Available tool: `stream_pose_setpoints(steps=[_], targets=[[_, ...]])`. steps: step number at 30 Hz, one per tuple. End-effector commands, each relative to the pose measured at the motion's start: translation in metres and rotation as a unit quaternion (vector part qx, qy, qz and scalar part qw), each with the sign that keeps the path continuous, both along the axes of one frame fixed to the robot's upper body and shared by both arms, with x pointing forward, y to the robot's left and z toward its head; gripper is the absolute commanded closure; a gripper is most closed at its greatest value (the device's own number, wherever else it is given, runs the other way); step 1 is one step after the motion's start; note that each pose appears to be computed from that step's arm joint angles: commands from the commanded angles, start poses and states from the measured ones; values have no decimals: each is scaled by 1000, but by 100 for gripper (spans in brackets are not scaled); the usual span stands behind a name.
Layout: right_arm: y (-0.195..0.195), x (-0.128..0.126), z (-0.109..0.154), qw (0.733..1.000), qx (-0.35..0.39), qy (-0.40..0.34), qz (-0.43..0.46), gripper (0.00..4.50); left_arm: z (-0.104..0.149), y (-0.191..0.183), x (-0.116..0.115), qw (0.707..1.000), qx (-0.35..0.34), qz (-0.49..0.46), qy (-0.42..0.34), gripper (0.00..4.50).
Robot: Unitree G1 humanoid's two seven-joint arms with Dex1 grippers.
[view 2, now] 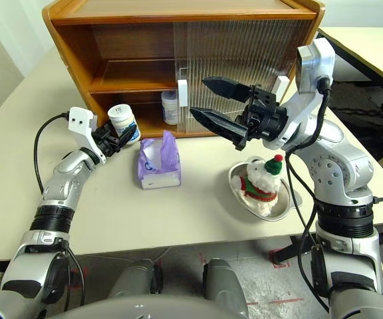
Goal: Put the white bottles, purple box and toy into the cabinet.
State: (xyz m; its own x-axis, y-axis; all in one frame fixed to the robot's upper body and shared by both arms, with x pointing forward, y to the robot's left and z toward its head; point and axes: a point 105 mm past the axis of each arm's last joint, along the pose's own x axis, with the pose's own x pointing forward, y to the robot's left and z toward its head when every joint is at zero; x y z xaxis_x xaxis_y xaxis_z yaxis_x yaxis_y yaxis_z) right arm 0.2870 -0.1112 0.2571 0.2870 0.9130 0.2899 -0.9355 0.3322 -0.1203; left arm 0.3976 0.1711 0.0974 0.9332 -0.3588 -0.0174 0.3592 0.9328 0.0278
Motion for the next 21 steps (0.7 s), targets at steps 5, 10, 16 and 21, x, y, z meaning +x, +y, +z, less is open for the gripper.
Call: stream_pose_setpoints(steps=[5,10,16,21], targets=[[2,-3,2,1000,0,-13,0,0,6,-3,18,998,9,54,-24,141],[1,-3,2,1000,1,-14,0,0,-1,-12,28,996,18,81,-19,141],[1,-2,2,1000,1,-15,-2,0,-4,-20,37,992,21,119,-16,141],[0,-3,3,1000,0,-16,-4,0,-8,-26,44,988,22,156,-6,141]])
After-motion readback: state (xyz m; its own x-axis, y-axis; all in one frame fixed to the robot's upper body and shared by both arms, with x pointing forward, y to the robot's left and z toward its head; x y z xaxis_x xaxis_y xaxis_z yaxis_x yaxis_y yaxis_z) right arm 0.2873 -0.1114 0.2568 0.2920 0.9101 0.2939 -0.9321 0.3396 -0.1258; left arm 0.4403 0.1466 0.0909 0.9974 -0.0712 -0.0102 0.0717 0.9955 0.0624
